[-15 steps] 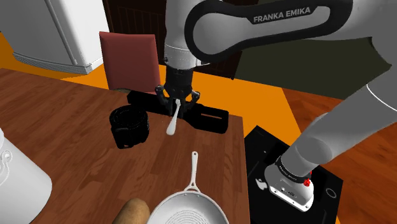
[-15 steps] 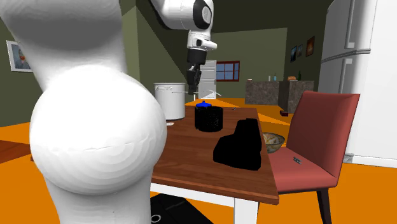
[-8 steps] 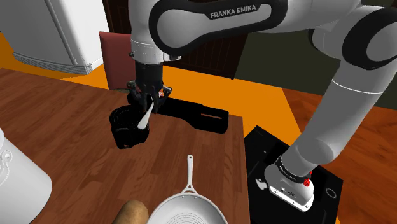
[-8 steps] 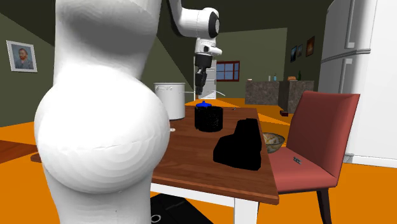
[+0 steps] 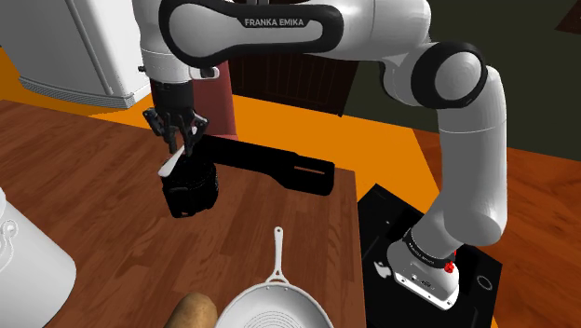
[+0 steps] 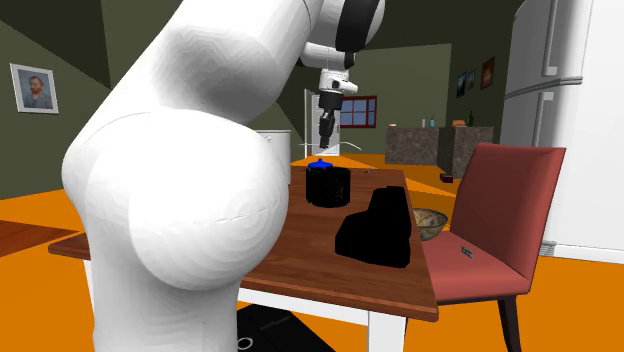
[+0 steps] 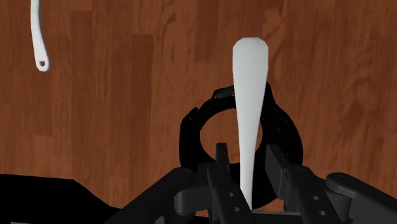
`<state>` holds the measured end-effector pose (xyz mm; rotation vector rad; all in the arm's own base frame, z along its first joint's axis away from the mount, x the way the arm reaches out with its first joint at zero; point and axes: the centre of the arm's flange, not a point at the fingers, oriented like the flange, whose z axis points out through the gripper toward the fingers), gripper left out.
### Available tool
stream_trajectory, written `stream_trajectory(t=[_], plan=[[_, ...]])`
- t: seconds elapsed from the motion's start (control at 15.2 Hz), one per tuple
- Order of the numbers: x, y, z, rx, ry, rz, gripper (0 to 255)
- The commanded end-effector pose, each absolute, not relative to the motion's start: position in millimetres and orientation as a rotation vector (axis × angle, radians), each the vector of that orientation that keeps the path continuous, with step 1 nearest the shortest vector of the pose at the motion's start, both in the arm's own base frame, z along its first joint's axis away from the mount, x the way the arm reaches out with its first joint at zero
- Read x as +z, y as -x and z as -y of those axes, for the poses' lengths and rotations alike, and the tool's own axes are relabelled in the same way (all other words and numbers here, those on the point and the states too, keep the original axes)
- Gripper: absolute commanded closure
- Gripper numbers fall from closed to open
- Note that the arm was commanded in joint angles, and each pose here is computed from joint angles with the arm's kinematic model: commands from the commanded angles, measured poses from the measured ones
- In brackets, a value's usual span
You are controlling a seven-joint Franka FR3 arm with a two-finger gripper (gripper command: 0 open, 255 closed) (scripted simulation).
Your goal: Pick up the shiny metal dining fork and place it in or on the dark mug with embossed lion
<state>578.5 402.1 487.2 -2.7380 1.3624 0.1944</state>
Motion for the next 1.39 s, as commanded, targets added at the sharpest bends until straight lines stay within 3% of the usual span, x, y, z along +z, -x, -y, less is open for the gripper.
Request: stream_trajectory(t=[0.0,0.59,1.06,1.12,1.32], plan=[[476.6,-584.0,-408.0,0.192,2.738,-1.366,255],[431.0,-584.0,-408.0,0.192,2.738,-1.366,255],[431.0,-584.0,-408.0,0.192,2.738,-1.366,255],[430.9,-584.0,-408.0,0.192,2.738,-1.366,0],[430.9,-583.7,-408.2,0.192,2.738,-1.366,0]])
